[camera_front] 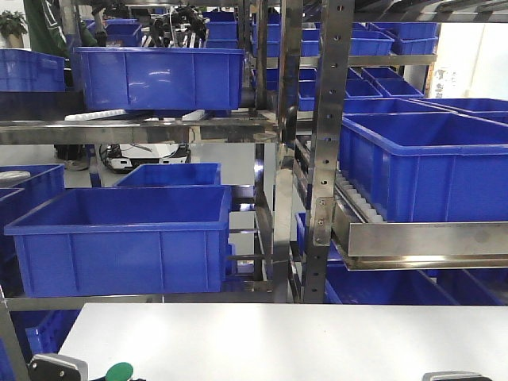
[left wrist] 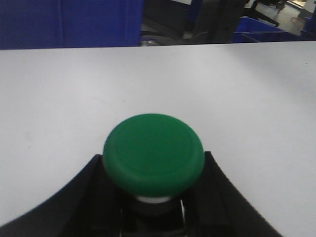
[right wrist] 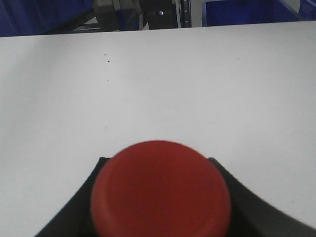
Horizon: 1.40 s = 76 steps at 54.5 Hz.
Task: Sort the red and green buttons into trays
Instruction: 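Lift both held buttons off the white table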
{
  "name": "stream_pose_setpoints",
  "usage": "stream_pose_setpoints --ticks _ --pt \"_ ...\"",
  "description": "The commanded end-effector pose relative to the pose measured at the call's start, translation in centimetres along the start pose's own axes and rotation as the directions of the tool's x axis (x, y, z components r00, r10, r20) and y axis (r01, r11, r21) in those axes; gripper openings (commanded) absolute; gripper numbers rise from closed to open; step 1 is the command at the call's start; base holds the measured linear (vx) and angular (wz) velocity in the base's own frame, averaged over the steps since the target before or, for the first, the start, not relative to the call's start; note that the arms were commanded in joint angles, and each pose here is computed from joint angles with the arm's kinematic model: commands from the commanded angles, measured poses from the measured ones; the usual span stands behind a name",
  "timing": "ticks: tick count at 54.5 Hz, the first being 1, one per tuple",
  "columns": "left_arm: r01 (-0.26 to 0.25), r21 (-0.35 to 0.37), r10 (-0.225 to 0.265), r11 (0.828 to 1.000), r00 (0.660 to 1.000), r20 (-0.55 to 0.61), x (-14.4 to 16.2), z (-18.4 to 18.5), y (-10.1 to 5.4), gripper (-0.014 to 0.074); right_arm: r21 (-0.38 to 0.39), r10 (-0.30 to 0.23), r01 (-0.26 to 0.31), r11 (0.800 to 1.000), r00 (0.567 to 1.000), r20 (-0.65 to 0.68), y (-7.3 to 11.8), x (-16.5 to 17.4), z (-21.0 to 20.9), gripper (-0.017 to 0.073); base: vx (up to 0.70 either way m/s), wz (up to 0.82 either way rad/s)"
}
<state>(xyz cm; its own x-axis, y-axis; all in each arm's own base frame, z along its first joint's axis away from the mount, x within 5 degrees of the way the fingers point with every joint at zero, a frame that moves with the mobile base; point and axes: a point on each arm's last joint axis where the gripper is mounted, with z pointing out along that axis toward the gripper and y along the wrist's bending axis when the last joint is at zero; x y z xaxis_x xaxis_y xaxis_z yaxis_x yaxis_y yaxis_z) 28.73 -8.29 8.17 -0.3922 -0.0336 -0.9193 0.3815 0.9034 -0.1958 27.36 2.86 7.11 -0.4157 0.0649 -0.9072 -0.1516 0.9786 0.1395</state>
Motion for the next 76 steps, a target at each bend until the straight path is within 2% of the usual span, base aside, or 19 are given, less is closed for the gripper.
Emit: stream_pose_setpoints --ticks 1,7,11,17,21,27,31,35,41,45,48,58,76 --pt "-0.030 0.044 0.022 0.999 0.988 0.155 -3.9 -1.5 -1.2 -0.0002 -0.035 -0.014 0.026 0.999 0.954 0.299 0.6 -4.6 -2.2 -0.0008 0.00 0.00" --pt "0.002 0.016 -0.004 1.000 0.993 0.118 -6.1 -3.7 -1.8 -0.0003 -0.036 -0.026 0.039 0.999 0.947 0.319 1.1 -5.8 -4.7 -0.0008 0.00 0.00" --pt "-0.002 -0.008 0.002 1.000 0.997 0.077 -7.7 -5.3 -2.2 0.0000 -0.034 -0.043 0.055 0.998 0.952 0.302 1.6 -6.4 -6.8 -0.0008 0.00 0.00" --pt "-0.069 -0.036 0.071 0.997 0.995 0.064 -10.4 -8.5 -3.1 0.0000 -0.016 -0.049 0.055 0.998 0.962 0.270 1.9 -7.2 -9.6 -0.0008 0.00 0.00" --pt "-0.103 -0.064 0.107 0.993 0.992 0.069 -11.9 -10.9 -3.7 0.0000 -0.014 -0.023 0.028 1.000 0.966 0.257 2.2 -8.1 -11.2 -0.0008 0.00 0.00" --pt "-0.085 -0.132 0.099 0.988 0.989 0.106 -13.7 -15.0 -4.3 0.0000 -0.017 -0.027 0.032 0.999 0.970 0.241 2.8 -9.3 -14.2 -0.0008 0.00 0.00" --pt "-0.100 -0.180 0.126 0.979 0.982 0.139 -14.5 -17.7 -4.6 0.0000 -0.007 -0.042 0.045 0.999 0.971 0.236 3.1 -9.7 -16.2 -0.0008 0.00 0.00" --pt "-0.092 -0.232 0.130 0.968 0.979 0.155 -14.8 -20.2 -4.8 0.0000 0.014 -0.045 0.043 0.999 0.966 0.254 3.3 -10.0 -18.5 -0.0008 0.00 0.00" --pt "-0.062 -0.301 0.125 0.952 0.973 0.194 -14.7 -24.1 -5.0 0.0000 0.055 -0.006 -0.011 0.998 0.952 0.305 3.2 -10.0 -21.8 -0.0008 0.00 0.00" --pt "-0.060 -0.338 0.137 0.939 0.968 0.209 -14.4 -26.0 -5.1 0.0000 0.093 -0.008 -0.025 0.995 0.939 0.344 3.1 -9.8 -23.6 -0.0008 0.00 0.00" --pt "-0.066 -0.348 0.154 0.935 0.960 0.232 -14.4 -27.0 -5.2 0.0000 0.106 0.000 -0.041 0.994 0.933 0.361 3.0 -9.7 -24.3 -0.0008 0.00 0.00" --pt "-0.058 -0.352 0.168 0.934 0.942 0.292 -14.3 -28.8 -5.6 0.0000 0.093 -0.016 -0.026 0.995 0.906 0.422 3.3 -9.9 -25.2 -0.0008 0.00 0.00" --pt "-0.057 -0.353 0.170 0.934 0.940 0.297 -14.2 -29.0 -5.6 0.0000 0.097 -0.014 -0.029 0.995 0.909 0.416 3.2 -9.8 -25.2 -0.0008 0.00 0.00"
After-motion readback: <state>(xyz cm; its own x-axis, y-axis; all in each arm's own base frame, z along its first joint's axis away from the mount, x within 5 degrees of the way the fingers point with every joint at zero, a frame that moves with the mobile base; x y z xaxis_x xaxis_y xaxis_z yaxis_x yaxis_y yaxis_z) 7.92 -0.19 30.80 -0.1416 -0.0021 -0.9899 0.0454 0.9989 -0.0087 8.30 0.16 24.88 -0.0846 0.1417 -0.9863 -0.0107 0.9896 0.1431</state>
